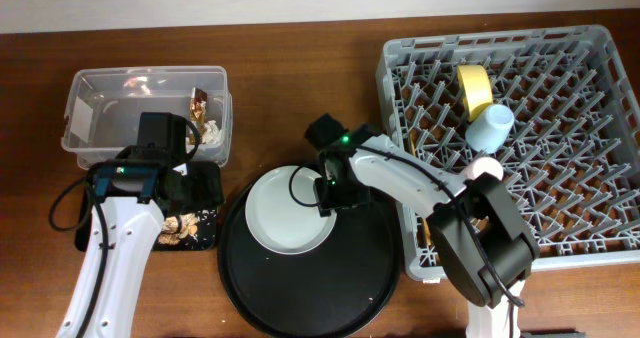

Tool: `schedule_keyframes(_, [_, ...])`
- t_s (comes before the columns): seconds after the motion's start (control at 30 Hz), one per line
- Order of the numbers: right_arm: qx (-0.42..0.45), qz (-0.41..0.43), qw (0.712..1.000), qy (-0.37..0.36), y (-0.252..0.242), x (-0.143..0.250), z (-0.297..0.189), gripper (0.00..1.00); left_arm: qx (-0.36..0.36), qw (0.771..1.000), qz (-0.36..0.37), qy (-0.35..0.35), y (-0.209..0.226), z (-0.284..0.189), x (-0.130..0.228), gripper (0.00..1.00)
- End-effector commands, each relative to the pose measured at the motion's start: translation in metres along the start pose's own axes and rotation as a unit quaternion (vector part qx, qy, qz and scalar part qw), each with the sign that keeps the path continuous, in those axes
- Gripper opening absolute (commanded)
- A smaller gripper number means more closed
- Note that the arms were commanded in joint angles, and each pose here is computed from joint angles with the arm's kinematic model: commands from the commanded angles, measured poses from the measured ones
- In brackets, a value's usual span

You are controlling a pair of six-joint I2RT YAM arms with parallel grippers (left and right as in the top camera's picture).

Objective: Sort waste into correct bins and load items into the dishwasher rack
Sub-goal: 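Grasp the grey plate edge with right gripper and lift it, then stand the grey plate upright in the dish rack with right gripper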

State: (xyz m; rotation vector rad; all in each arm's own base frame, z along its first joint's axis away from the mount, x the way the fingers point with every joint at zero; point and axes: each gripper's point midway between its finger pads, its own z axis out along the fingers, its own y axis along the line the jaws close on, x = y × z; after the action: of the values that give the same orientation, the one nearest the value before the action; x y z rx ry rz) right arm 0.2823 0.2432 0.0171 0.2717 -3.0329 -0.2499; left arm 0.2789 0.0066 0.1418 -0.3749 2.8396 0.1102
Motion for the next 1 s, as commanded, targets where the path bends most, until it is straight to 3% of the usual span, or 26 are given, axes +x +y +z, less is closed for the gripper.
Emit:
schedule_keyframes(0.0, [0.025, 0.018, 0.999, -0.008, -0.006, -0.001, 0.003, 0.55, -0.004, 1.000, -0.004, -0.009, 0.003, -0.004, -0.002, 0.95])
schedule_keyframes(0.23, [0.036, 0.040, 0.999, 0.001, -0.017, 0.010, 0.021, 0.49, 0.008, 1.000, -0.004, -0.006, -0.001, -0.004, -0.001, 0.96])
schedule_keyframes(0.43, [0.036, 0.042, 0.998, 0.000, -0.018, 0.010, 0.018, 0.07, 0.009, 1.000, -0.004, -0.005, -0.001, -0.004, -0.001, 0.95])
schedule_keyframes(0.53, [0.029, 0.048, 0.998, -0.020, -0.020, 0.002, 0.003, 0.04, 0.009, 1.000, -0.004, -0.005, -0.001, -0.004, -0.001, 0.95])
schedule_keyframes(0.67, [0.037, 0.052, 0.995, -0.072, -0.035, -0.013, -0.047, 0.04, 0.016, 1.000, -0.004, -0.003, -0.004, -0.005, 0.000, 0.95])
schedule_keyframes(0.8, [0.067, 0.053, 0.981, -0.173, -0.063, -0.026, -0.129, 0.04, 0.016, 1.000, -0.004, -0.003, -0.004, -0.005, 0.000, 0.95])
schedule_keyframes(0.97, [0.174, 0.109, 0.918, -0.338, -0.127, -0.030, -0.242, 0.04, 0.016, 1.000, -0.004, -0.003, -0.004, -0.005, 0.000, 0.95])
